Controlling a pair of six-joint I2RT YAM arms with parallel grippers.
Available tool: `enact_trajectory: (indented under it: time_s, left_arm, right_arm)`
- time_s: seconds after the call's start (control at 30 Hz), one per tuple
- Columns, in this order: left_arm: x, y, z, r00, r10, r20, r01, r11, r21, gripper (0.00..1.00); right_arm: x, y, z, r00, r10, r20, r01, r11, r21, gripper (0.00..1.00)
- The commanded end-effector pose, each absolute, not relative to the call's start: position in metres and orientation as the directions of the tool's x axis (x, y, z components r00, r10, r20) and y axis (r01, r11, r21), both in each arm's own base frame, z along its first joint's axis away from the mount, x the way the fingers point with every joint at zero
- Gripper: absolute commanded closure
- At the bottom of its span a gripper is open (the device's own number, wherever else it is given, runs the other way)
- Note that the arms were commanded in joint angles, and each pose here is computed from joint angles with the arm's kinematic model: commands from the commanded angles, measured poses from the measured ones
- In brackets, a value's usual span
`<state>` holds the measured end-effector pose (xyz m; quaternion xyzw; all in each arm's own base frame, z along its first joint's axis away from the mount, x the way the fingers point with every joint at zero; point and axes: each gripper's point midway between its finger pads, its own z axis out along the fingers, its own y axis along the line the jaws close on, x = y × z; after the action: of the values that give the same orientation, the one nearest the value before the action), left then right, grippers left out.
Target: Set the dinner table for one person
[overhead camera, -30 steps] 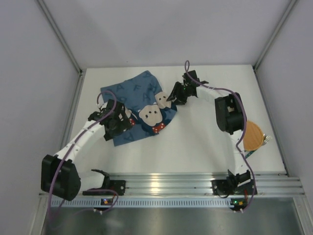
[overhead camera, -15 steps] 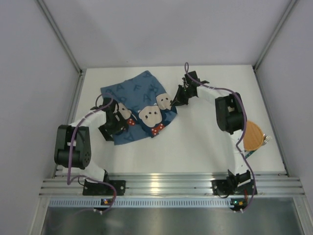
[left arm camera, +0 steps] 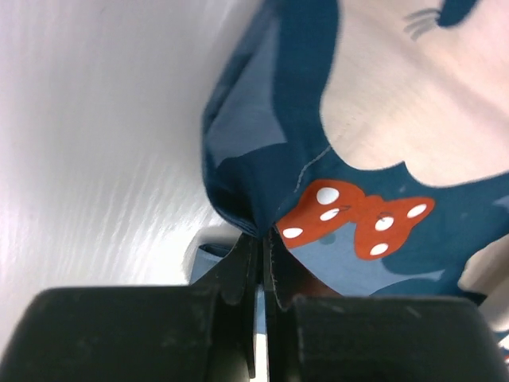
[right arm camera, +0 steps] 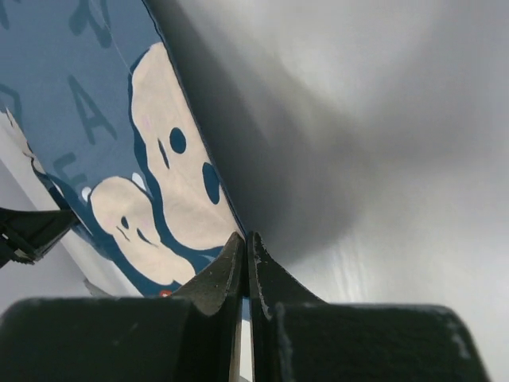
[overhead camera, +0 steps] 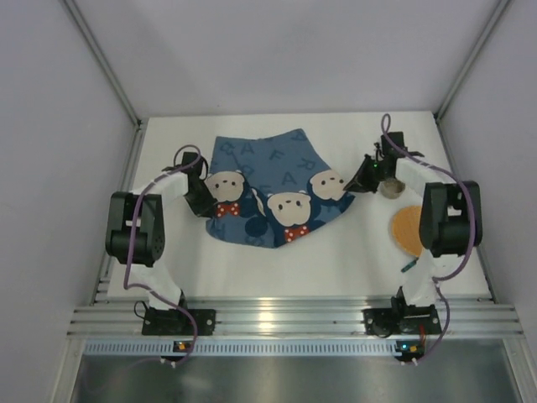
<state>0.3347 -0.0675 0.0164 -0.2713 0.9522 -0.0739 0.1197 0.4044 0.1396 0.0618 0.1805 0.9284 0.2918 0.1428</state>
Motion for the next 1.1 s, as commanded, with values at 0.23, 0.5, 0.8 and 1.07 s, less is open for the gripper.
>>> enact_trajectory:
  time_s: [0.23, 0.5, 0.8, 1.07]
  left_arm:
    - [0.322, -0.011, 0.028, -0.719, -0.616, -0.321, -0.667, 0.742, 0.067, 1.00]
    - [0.274, 0.019, 0.073, -0.461, -0.761, -0.456, -0.863, 0.504, 0.033, 1.00]
    - [0.249, -0.013, 0.055, -0.502, -0.791, -0.349, -0.843, 0.539, -0.008, 1.00]
    - [0.243, -0.021, 0.059, -0.547, -0.769, -0.331, -0.806, 0.591, -0.041, 0.25]
  right_arm:
    - [0.314, 0.074, 0.079, -0.836, 0.510, -0.204, 0.387, 0.810, 0.441, 1.00]
    - [0.241, 0.051, 0.074, -0.797, 0.587, -0.145, 0.547, 0.802, 0.239, 1.00]
    - [0.215, 0.064, 0.050, -0.826, 0.562, -0.048, 0.539, 0.811, 0.228, 1.00]
    - [0.229, 0.061, 0.049, -0.872, 0.485, -0.067, 0.464, 0.862, 0.205, 0.88]
